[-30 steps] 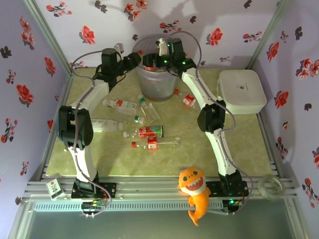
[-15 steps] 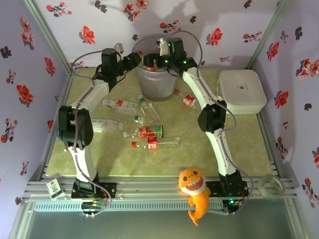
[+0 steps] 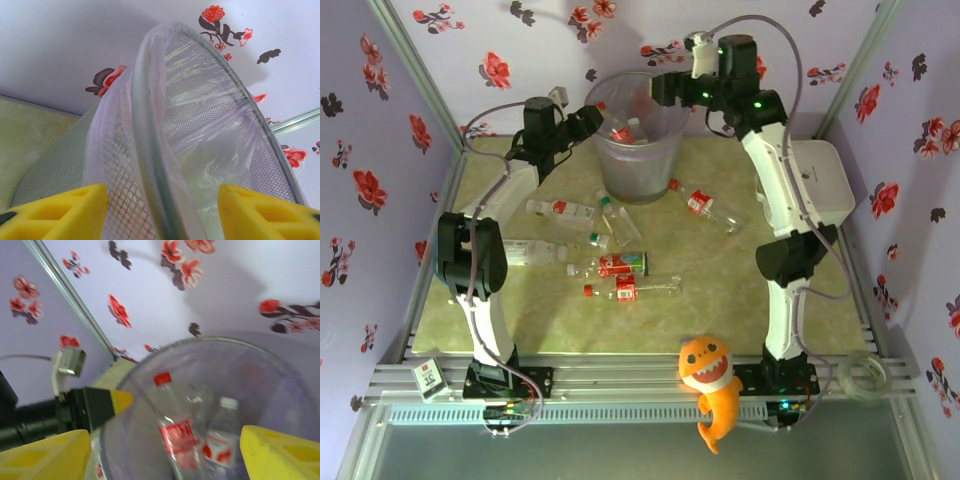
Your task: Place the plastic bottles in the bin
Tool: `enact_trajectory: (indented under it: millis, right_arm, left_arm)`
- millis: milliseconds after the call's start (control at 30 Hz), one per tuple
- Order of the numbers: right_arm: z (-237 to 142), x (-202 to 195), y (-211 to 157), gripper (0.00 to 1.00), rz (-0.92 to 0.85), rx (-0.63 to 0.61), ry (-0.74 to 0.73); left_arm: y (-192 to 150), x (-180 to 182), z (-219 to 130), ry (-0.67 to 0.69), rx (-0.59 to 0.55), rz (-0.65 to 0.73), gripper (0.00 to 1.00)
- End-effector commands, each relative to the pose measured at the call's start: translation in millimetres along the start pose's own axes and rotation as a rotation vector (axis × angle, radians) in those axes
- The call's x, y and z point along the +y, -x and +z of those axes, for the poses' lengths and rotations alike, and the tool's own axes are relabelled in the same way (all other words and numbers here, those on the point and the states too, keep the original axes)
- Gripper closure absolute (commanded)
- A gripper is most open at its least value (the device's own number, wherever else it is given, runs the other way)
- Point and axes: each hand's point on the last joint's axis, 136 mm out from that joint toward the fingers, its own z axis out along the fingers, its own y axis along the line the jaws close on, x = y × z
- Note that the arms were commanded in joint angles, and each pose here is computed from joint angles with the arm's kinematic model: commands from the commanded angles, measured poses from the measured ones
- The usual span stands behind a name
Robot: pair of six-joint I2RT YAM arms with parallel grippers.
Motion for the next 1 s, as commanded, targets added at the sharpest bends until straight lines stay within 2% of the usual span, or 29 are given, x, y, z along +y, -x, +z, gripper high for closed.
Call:
enact_trajectory:
  millis: [0,200,433,567,667,967]
  right_arm:
    - [-7.8,-40.7,-69.7,0.22,-0.037,0.248,-0.154]
    - [-41.1,-71.4,-123.1,0.23,-0.064,0.391,-0.282]
    - [-52.8,-123.8,-199.5,0.24,-0.025,0.602,-0.435]
    - [-43.0,-146.7,-236.2,0.22,0.03,0.677,-0.427]
    - [-29.4,-155.9,-250.8,0.21,0.027,0.692,-0.414]
    - [3.0,-166.4,-299.8,0.22,0.089,0.803,-0.392]
  left_arm:
    - [-46.1,41.7,12.8,0.1,0.137,-0.029,0.39]
    - [-42.4,41.7,9.9,0.1,0.131,-0.024,0.39]
    - [-41.3,42.3,6.2,0.102,0.128,-0.019,0.39]
    - [-42.5,43.4,6.0,0.103,0.13,-0.021,0.39]
    - [-42.9,43.7,6.1,0.103,0.131,-0.024,0.39]
    - [-44.7,44.7,5.9,0.103,0.132,-0.03,0.39]
